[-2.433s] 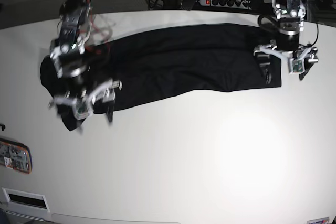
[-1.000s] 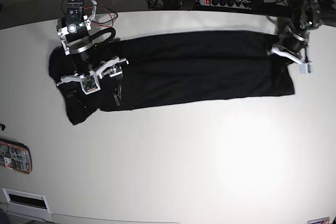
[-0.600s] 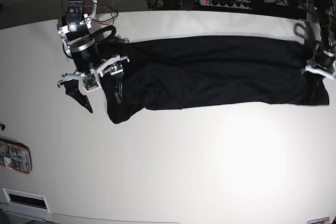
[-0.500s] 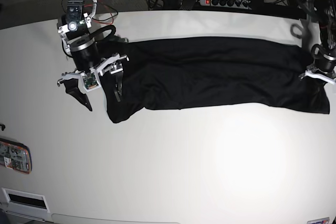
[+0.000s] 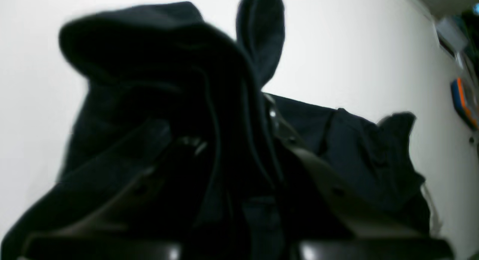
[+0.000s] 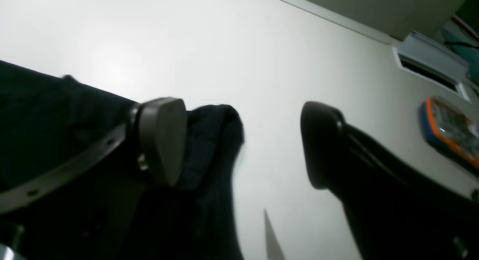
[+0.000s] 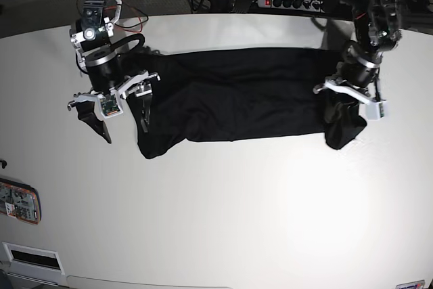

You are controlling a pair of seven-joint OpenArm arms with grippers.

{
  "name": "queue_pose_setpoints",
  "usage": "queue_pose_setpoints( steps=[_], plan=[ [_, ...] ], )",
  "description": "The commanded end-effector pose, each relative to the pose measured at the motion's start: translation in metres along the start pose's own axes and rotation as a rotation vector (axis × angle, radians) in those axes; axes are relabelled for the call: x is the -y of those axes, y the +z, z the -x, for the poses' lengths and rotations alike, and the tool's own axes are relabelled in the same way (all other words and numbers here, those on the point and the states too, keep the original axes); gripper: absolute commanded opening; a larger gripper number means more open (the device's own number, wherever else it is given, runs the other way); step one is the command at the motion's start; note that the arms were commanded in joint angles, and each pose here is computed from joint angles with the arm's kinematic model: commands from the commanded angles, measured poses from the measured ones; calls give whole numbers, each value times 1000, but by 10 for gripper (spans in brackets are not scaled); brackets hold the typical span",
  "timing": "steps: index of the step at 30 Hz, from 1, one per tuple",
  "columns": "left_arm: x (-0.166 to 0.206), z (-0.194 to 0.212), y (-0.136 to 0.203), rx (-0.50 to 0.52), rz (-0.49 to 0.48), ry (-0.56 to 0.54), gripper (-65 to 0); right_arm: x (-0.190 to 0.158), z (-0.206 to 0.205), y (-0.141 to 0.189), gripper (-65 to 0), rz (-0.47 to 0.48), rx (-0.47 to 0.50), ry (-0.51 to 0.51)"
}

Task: Fold the T-shirt properly
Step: 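Grasp the strip end with the left gripper and fold it toward the right gripper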

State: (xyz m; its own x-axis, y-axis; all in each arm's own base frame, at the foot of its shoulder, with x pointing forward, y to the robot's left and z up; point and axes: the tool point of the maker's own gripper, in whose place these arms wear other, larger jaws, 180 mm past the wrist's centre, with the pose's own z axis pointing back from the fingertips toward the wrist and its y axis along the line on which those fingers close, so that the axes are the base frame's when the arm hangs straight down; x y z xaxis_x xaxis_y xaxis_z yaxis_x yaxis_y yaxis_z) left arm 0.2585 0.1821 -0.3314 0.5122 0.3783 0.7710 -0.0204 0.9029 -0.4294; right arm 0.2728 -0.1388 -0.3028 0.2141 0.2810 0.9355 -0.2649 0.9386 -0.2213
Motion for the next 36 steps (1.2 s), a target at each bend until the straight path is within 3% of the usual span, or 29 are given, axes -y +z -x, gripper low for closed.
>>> queue_pose_setpoints(
  steps=[1,5,12,19,24,33,36],
  plan=[
    [9,0,-3,10,25,-26,-650,4,-16,0,-192,10,60,2],
    [31,21,-17,-55,65,-96,-650,4,-16,0,-192,10,60,2],
    [54,37,-33,-99,121,-111,-650,4,-16,0,-192,11,61,2],
    [76,66,-36,-184,179,-126,-213,5,-16,1,-192,12,64,-1],
    [93,76,-36,-208,221,-129,-10,4,-16,0,-192,9,65,-2],
    [116,73,-39,-186,268,-100,0,5,-15,0,-192,13,59,-2],
    [131,52,-29,-124,302,-125,0,6,-8,-1,-192,15,19,-5]
  ],
)
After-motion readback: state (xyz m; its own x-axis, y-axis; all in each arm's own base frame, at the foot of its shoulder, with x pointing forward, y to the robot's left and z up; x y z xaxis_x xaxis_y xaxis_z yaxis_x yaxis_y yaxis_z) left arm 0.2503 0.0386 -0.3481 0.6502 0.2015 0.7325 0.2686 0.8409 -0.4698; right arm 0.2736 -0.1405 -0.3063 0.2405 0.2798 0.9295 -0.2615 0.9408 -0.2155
